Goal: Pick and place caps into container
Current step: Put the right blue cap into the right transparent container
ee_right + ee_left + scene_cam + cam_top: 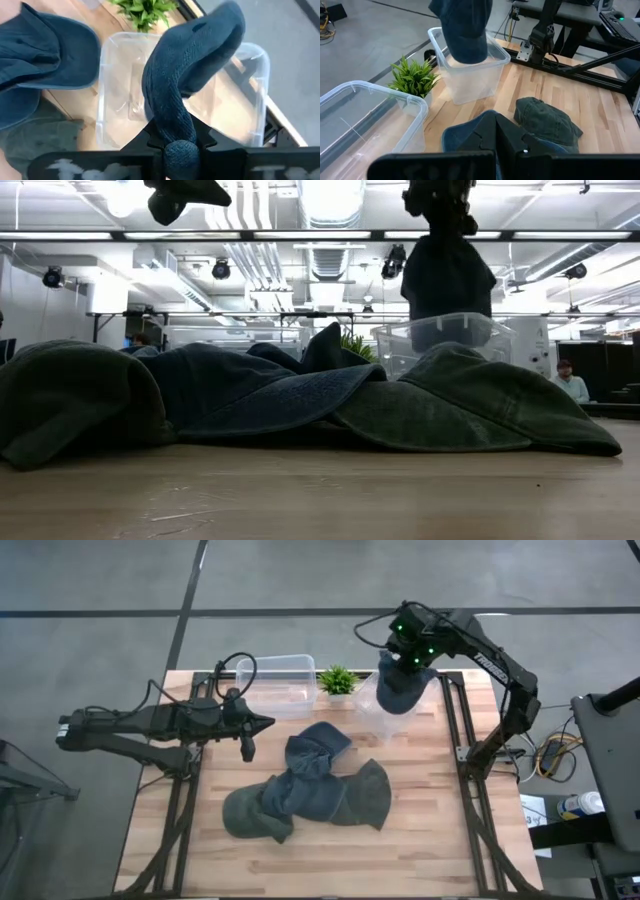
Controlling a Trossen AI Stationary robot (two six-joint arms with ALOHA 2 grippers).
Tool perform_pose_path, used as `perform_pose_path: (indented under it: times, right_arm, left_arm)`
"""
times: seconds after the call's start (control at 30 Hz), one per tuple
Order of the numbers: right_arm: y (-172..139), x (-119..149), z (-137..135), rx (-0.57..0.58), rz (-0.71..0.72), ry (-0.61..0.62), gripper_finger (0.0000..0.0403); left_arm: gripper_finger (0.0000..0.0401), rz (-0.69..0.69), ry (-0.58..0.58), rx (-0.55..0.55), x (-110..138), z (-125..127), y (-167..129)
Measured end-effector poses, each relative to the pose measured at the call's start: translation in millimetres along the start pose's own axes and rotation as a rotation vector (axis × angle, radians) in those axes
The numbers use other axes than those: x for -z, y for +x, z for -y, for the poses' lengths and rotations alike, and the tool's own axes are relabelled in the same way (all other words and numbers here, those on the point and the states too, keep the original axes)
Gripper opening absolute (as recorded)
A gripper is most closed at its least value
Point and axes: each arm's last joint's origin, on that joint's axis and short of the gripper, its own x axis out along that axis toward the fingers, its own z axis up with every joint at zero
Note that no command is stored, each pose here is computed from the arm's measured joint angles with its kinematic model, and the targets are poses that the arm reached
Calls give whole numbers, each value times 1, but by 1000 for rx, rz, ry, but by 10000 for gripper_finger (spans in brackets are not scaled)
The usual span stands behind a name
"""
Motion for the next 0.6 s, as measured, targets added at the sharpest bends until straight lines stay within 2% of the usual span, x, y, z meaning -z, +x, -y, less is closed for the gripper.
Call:
perform_pose_path:
  times: [0.37,0.6]
  right_arm:
    - [38,-2,-2,-5,-20,136,27]
    - [50,0,-2,-11,-42,208,27]
  left_arm:
    - [0,0,3,0,0,0,0]
    - [0,0,3,0,0,0,0]
